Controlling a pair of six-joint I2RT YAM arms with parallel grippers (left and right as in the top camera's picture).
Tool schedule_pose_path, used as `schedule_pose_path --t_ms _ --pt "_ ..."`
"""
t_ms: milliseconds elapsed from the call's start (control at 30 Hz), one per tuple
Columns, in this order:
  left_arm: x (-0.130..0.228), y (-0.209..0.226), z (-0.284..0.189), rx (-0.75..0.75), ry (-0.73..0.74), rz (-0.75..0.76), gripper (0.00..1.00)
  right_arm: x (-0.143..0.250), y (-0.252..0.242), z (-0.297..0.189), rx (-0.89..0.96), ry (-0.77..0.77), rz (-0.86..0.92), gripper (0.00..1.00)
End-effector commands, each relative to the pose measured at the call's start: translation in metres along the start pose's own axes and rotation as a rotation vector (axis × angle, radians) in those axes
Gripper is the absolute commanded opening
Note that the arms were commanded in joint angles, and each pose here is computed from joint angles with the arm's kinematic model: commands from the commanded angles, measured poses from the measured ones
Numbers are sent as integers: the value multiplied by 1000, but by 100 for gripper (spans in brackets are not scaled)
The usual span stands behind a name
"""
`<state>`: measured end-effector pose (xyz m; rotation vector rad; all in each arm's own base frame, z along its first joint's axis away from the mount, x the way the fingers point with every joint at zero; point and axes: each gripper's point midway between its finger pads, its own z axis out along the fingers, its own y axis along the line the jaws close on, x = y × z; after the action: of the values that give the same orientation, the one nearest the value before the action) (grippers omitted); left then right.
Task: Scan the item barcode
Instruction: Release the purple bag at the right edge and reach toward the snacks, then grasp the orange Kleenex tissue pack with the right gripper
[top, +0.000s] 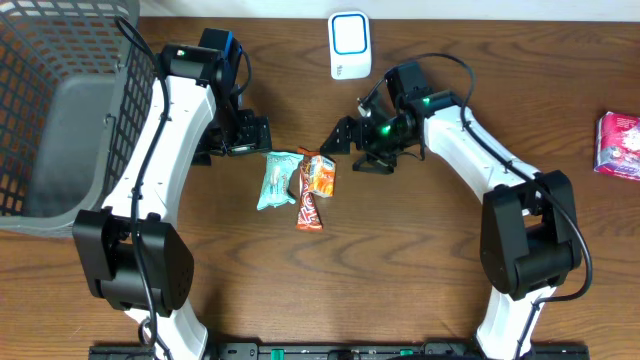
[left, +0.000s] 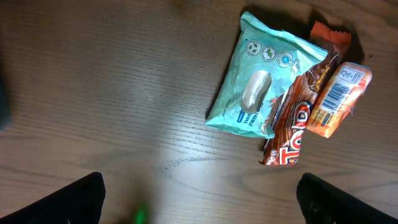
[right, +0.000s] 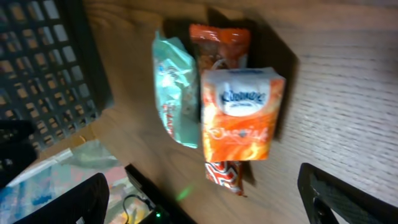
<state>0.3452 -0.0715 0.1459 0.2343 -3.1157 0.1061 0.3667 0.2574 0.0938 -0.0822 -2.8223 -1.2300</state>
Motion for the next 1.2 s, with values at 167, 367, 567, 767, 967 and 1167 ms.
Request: schedule_pose_path --t_ms 167,367,567,767,967,1167 --pt "0 3 -2 -8 -6 6 98 1 13 9 97 -52 -46 83" --pt "0 3 -2 -8 -7 6 98 -8 -8 19 329 -192 12 68" --pt "0 3 -2 -8 -6 6 98 -6 0 36 352 -215 -38 66" --pt "0 3 -2 -8 -6 6 98 -8 -15 41 443 -258 -32 62" --pt "0 3 -2 -8 -6 6 98 -3 -27 53 467 -226 -24 57" --pt "0 3 -2 -8 -6 6 98 0 -29 58 476 -214 -25 49"
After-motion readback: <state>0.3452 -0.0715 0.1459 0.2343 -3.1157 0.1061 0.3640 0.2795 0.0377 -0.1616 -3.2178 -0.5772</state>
